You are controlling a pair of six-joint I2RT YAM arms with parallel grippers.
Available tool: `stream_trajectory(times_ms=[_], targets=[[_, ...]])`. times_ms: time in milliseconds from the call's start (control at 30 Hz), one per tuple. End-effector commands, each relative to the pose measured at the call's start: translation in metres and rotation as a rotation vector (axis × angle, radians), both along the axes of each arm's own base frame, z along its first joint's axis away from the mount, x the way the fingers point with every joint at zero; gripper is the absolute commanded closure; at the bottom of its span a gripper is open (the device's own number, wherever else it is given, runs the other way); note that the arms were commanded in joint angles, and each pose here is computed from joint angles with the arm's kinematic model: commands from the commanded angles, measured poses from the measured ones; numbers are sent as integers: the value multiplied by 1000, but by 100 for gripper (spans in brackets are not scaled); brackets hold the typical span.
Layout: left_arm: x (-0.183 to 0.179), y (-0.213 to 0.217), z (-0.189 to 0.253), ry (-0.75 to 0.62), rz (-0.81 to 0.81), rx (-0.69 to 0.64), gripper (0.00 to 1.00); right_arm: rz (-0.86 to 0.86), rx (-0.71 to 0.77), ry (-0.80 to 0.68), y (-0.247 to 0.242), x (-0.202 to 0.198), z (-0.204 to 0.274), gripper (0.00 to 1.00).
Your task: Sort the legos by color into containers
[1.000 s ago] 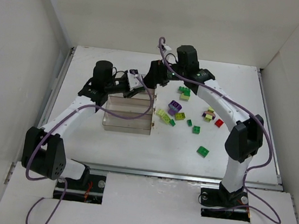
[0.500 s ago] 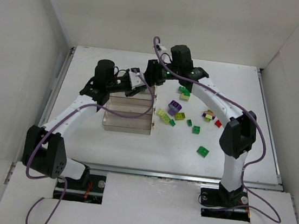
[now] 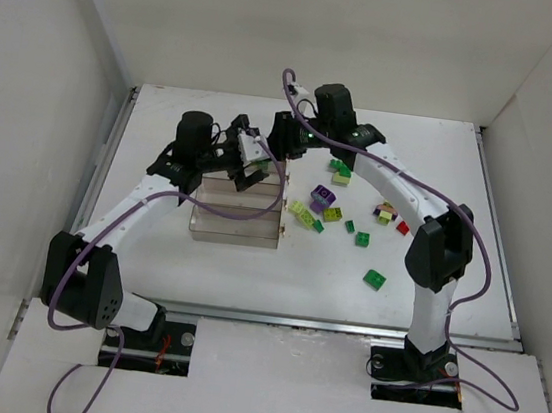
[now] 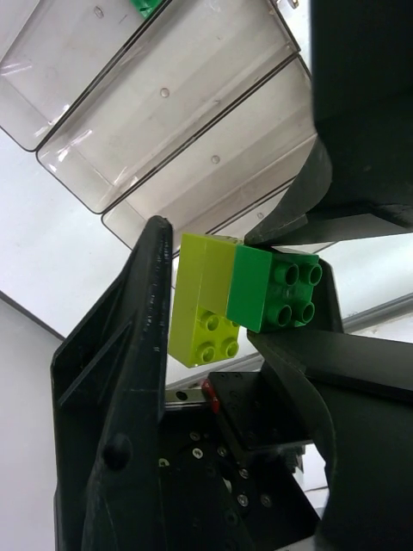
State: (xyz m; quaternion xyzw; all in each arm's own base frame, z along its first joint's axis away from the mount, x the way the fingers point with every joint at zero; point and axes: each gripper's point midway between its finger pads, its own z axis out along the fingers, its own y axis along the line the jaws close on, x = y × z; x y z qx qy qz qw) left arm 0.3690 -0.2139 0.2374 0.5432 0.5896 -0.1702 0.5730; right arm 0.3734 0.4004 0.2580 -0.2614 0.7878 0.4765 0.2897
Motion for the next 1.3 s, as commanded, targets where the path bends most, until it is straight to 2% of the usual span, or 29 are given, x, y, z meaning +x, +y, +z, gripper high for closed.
stream_trajectory(times_ms=[0,167,200,300,333,433,467,533,567,600,700,733,800,900,933,1000,1033,1067,1200,1267], targets=[[7,10,20,-73,36,30,9,-5,30,-61,-3,2,24,100],[11,15,23,-90,48,32,21,3,29,-51,-3,0,23,100],[12,15,25,-99,48,29,33,3,34,-59,-4,-2,27,100],[15,13,30,-102,60,-6,49,11,32,-49,-4,-4,24,100],[16,13,26,-93,60,-3,60,21,32,-39,-4,-6,21,100],[14,10,29,-93,44,-18,73,21,27,-31,-5,-7,17,100],[16,9,25,-84,44,-16,82,21,32,-38,-6,-8,22,100],[15,9,27,-81,44,-15,91,21,37,-46,-5,-7,23,100],[15,9,27,-81,44,-15,96,21,37,-46,-5,-7,23,91],[17,11,26,-82,54,-11,100,21,37,-46,-5,-7,23,67],[17,12,24,-74,63,-5,100,11,31,-37,-9,-4,22,43],[18,13,24,-75,71,-3,100,3,20,-29,-10,-4,19,31],[19,15,24,-76,80,0,100,-42,0,-24,-20,6,15,27],[17,17,21,-67,89,7,100,-60,-10,-9,-30,9,11,27],[17,17,21,-67,89,7,100,-60,-10,-9,-30,9,11,30],[16,17,19,-58,89,10,100,-51,4,-21,-29,7,17,49],[15,17,22,-67,89,7,100,-43,17,-33,-28,8,21,60],[15,17,22,-67,89,7,100,-39,23,-22,-27,6,19,79],[12,18,16,-42,91,8,100,-28,70,-40,-21,8,28,100],[9,19,14,-35,91,11,100,-32,83,-43,-20,10,32,100]])
